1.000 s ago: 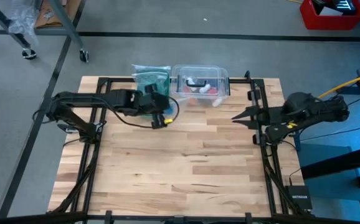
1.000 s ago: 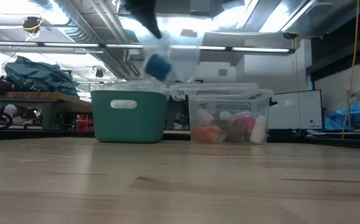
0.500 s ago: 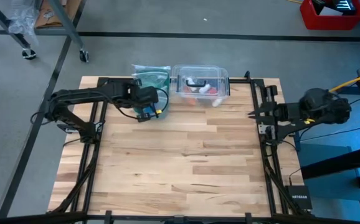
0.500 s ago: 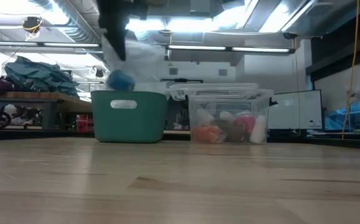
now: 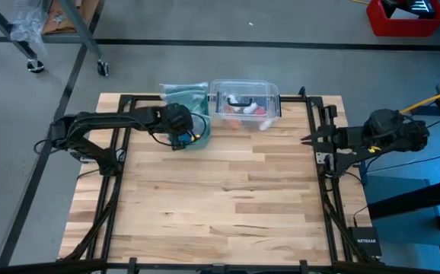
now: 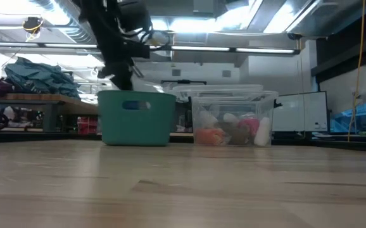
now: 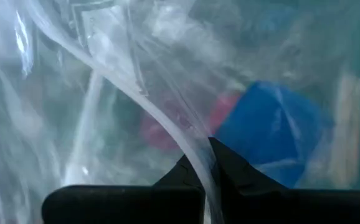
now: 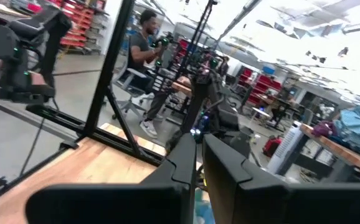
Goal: Roll bandage
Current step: Put the transparent zip bag into the blue bin
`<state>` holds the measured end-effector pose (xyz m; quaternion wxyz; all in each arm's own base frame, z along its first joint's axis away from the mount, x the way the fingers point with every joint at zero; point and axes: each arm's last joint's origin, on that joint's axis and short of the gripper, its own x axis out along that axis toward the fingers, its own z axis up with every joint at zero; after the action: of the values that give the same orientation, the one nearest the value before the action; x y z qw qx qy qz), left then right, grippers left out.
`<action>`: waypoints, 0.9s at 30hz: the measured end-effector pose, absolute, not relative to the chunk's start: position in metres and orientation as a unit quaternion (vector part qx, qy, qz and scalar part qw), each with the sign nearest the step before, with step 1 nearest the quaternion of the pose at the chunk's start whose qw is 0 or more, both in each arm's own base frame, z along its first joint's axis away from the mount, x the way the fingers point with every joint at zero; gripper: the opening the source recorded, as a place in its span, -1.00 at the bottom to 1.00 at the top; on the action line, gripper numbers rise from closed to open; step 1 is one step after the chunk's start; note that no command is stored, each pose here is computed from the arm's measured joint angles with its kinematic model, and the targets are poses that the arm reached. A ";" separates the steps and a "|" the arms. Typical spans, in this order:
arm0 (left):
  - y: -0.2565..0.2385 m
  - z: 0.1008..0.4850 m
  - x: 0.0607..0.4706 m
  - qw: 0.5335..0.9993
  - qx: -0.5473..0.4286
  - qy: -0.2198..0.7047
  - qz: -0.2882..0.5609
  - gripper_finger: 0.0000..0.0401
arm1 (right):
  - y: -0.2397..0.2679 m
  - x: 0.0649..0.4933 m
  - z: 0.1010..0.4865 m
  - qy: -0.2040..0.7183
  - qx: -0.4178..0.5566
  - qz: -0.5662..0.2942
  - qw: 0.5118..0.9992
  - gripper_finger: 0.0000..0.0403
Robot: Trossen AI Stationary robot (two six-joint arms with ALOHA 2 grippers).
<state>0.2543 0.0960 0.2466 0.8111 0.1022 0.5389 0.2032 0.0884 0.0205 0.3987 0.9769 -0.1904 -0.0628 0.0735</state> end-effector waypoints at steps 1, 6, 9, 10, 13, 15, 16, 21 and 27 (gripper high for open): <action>0.099 0.243 0.256 0.817 0.110 0.528 0.204 -1.00 | 0.020 0.089 0.398 -0.061 -0.190 0.068 0.977 -0.84; 0.116 0.241 0.254 0.828 0.102 0.497 0.239 -1.00 | 0.019 0.089 0.398 -0.058 -0.190 0.056 0.979 -0.84; 0.120 0.240 0.251 0.822 0.089 0.504 0.248 -1.00 | 0.019 0.089 0.398 -0.058 -0.190 0.056 0.979 -0.84; 0.119 0.239 0.251 0.822 0.084 0.505 0.249 -1.00 | 0.020 0.089 0.398 -0.058 -0.189 0.057 0.979 -0.84; 0.114 0.238 0.252 0.828 0.043 0.498 0.252 -0.99 | 0.020 0.089 0.398 -0.057 -0.189 0.057 0.979 -0.84; 0.110 0.238 0.254 0.838 0.006 0.485 0.250 -0.98 | 0.020 0.089 0.398 -0.057 -0.189 0.057 0.979 -0.84; 0.108 0.238 0.255 0.842 -0.006 0.481 0.243 -0.96 | 0.020 0.090 0.398 -0.056 -0.189 0.057 0.979 -0.84; 0.097 0.238 0.260 0.852 -0.025 0.475 0.217 -0.79 | 0.020 0.092 0.397 -0.052 -0.190 0.058 0.979 -0.84; 0.089 0.238 0.262 0.855 -0.035 0.471 0.215 -0.41 | 0.021 0.094 0.396 -0.046 -0.191 0.059 0.979 -0.84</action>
<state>0.2624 0.0894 0.2381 0.8550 -0.0346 0.4709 0.2145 0.0939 0.0209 0.3964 0.9787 -0.1909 -0.0461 0.0595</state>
